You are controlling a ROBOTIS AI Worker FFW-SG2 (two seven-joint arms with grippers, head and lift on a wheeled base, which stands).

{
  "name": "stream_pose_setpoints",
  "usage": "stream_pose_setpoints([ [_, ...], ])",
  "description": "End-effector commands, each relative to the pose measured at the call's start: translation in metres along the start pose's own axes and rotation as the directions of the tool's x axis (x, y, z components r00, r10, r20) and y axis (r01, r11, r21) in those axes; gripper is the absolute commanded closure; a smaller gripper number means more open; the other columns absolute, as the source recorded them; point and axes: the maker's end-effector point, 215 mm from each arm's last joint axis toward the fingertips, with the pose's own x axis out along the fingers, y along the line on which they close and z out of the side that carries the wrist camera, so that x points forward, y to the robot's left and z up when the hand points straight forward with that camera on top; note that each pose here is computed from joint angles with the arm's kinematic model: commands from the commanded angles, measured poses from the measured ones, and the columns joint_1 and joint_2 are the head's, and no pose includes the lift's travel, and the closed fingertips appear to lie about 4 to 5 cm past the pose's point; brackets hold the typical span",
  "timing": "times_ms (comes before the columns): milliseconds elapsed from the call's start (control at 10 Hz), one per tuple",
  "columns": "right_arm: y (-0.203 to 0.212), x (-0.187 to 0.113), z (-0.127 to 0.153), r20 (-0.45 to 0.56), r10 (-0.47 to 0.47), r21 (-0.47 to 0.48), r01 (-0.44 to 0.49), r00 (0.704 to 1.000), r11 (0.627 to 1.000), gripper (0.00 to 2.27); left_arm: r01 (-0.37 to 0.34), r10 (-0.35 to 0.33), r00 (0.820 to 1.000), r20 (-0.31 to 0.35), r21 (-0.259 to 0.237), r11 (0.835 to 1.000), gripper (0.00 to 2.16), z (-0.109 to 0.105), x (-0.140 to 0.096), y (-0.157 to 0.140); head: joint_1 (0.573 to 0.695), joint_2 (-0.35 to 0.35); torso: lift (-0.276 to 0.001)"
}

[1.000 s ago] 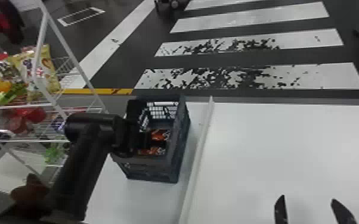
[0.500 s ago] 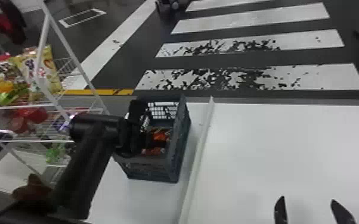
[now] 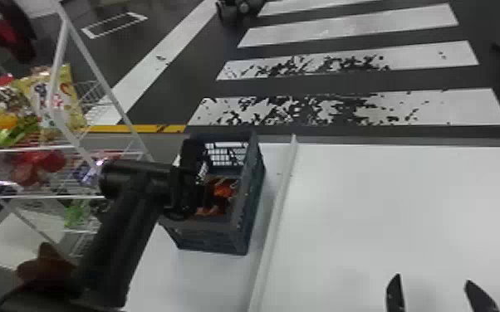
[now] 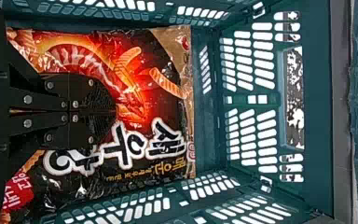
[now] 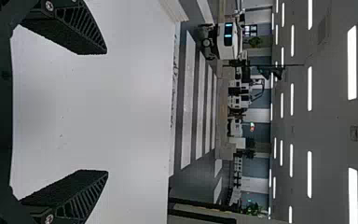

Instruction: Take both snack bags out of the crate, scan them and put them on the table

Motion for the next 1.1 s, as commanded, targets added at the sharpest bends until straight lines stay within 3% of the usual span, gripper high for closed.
stream_pose_setpoints([
  [0, 0.000, 0.000, -0.001, -0.002, 0.000, 0.001, 0.000, 1.000, 1.000, 0.08, -0.001, 0.001, 1.000, 0.019, 0.008, 1.000, 2.14, 0.006, -0.001, -0.001, 0.695, 0.350, -0.092],
  [400, -0.001, 0.001, -0.003, -0.006, -0.001, -0.001, 0.001, 1.000, 1.000, 0.08, -0.005, 0.004, 0.996, 0.089, 0.014, 1.000, 2.14, 0.025, -0.026, -0.001, 0.695, 0.350, -0.092],
  [700, 0.000, 0.002, -0.002, -0.007, 0.000, -0.002, 0.000, 1.000, 1.000, 0.08, -0.012, 0.015, 0.994, 0.111, -0.035, 0.999, 2.14, 0.027, -0.032, 0.007, 0.695, 0.350, -0.092],
  [800, 0.001, 0.003, -0.002, -0.007, 0.003, -0.004, -0.003, 1.000, 1.000, 0.08, -0.019, 0.022, 0.994, 0.109, -0.035, 0.999, 1.83, 0.027, -0.031, 0.006, 0.695, 0.350, -0.092],
  [900, 0.001, 0.003, -0.004, -0.012, 0.006, -0.005, -0.007, 1.000, 1.000, 0.08, -0.028, 0.031, 0.993, 0.110, -0.034, 0.999, 0.84, 0.026, -0.030, 0.007, 0.695, 0.350, -0.092],
  [1000, 0.002, 0.004, -0.004, -0.013, 0.008, -0.007, -0.008, 1.000, 1.000, 0.08, -0.030, 0.033, 0.994, 0.107, -0.030, 0.999, 0.17, 0.025, -0.030, 0.008, 0.695, 0.350, -0.092],
])
